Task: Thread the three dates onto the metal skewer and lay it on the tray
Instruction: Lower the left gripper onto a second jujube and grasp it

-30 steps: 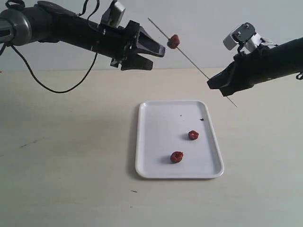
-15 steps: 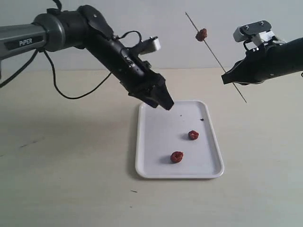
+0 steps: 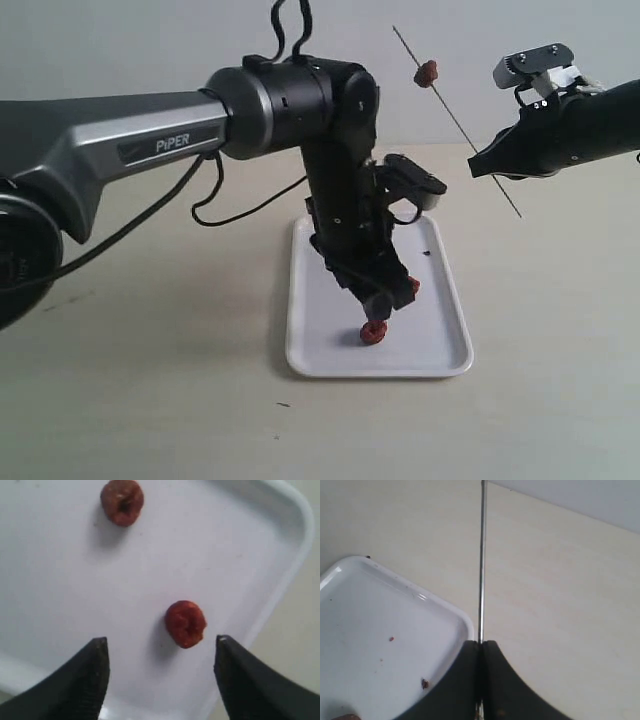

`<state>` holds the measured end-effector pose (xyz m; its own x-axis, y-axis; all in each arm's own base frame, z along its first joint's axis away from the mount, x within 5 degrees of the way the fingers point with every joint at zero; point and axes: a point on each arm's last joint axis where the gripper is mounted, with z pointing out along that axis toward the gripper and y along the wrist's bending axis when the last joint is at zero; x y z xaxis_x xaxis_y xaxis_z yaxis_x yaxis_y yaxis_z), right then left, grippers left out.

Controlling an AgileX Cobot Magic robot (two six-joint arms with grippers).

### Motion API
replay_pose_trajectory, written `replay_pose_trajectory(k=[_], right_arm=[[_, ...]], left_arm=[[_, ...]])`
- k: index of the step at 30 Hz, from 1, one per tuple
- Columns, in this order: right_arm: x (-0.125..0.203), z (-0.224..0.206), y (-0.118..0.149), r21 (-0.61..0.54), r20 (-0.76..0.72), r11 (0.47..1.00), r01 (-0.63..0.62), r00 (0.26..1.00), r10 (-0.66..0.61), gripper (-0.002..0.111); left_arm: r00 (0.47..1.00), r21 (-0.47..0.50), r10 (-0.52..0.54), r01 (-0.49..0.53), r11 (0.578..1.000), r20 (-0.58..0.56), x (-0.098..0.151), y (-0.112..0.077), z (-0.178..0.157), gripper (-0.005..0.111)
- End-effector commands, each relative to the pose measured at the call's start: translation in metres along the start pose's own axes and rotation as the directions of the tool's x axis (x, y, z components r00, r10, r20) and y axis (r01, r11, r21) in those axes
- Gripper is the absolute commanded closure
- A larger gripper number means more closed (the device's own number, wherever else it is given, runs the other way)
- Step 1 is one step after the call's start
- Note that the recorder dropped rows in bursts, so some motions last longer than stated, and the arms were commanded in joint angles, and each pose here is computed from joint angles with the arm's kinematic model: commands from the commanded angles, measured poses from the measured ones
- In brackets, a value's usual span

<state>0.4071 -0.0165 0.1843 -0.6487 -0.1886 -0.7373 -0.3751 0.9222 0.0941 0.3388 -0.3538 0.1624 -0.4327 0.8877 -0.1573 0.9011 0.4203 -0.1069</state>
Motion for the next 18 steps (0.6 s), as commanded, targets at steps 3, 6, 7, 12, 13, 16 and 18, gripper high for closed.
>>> replay_pose_trajectory(k=[3, 6, 7, 12, 13, 16, 18], right_arm=[[-0.002, -0.002, 0.000, 0.004, 0.009, 1.000, 0.001, 1.000, -0.001, 0.108], [-0.002, -0.002, 0.000, 0.004, 0.009, 1.000, 0.001, 1.000, -0.001, 0.108], [-0.002, -0.002, 0.000, 0.004, 0.010, 1.000, -0.001, 1.000, 0.001, 0.108], [-0.003, -0.002, 0.000, 0.006, 0.012, 1.000, -0.003, 1.000, 0.003, 0.108], [-0.003, -0.002, 0.000, 0.006, 0.012, 1.000, -0.003, 1.000, 0.003, 0.108], [-0.003, -0.002, 0.000, 0.006, 0.012, 1.000, -0.003, 1.000, 0.003, 0.108], [-0.003, -0.002, 0.000, 0.004, 0.011, 1.000, -0.003, 1.000, 0.003, 0.108]], left_arm=[[0.999, -0.025, 0.011, -0.010, 1.000, 0.030, -0.009, -0.020, -0.001, 0.046], [0.998, -0.041, 0.006, -0.004, 0.999, 0.056, -0.011, -0.019, -0.001, 0.046], [0.999, -0.050, 0.001, 0.002, 0.999, 0.055, -0.011, -0.018, -0.001, 0.046], [0.999, -0.078, -0.015, 0.017, 0.997, 0.034, -0.008, -0.015, 0.005, 0.046], [1.000, -0.076, -0.014, 0.016, 0.997, 0.026, -0.007, -0.016, 0.007, 0.046], [1.000, -0.074, -0.018, 0.019, 0.997, 0.010, -0.001, -0.016, 0.017, 0.046], [1.000, -0.076, -0.016, 0.017, 0.997, 0.014, 0.001, -0.015, 0.023, 0.046]])
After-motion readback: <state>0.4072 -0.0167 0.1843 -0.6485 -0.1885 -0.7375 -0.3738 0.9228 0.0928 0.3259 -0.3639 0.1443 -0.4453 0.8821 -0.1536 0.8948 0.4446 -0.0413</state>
